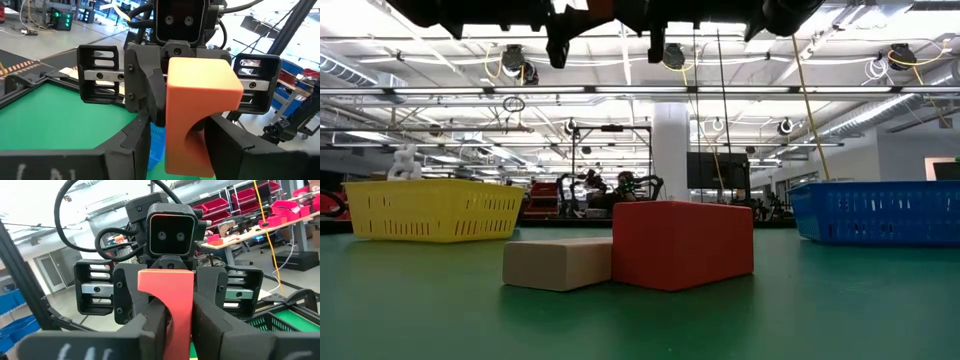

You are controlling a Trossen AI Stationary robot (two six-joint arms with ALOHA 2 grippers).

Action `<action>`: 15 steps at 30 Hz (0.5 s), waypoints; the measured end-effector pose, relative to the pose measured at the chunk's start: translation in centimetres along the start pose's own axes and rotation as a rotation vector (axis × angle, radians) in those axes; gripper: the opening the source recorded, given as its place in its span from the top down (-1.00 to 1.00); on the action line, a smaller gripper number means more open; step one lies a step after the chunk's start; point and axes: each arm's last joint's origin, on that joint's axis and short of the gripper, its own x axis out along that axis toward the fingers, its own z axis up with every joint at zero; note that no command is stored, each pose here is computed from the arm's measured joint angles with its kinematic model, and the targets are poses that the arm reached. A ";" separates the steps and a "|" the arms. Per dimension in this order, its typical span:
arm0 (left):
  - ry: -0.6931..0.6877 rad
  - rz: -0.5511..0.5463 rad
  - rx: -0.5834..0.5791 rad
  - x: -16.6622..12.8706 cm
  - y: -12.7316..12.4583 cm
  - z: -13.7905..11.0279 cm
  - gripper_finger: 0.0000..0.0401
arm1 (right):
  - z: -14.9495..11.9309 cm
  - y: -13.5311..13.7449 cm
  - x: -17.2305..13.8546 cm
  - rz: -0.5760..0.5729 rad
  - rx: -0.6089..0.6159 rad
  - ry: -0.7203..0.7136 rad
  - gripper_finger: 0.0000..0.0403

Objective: Sort & place blocks by color
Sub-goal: Put the pink arch block into the yellow basket

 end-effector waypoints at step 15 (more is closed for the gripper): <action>-0.005 -0.006 -0.038 0.0 0.0 0.1 0.21 | 1.1 -0.4 -0.4 -0.013 0.104 0.011 0.76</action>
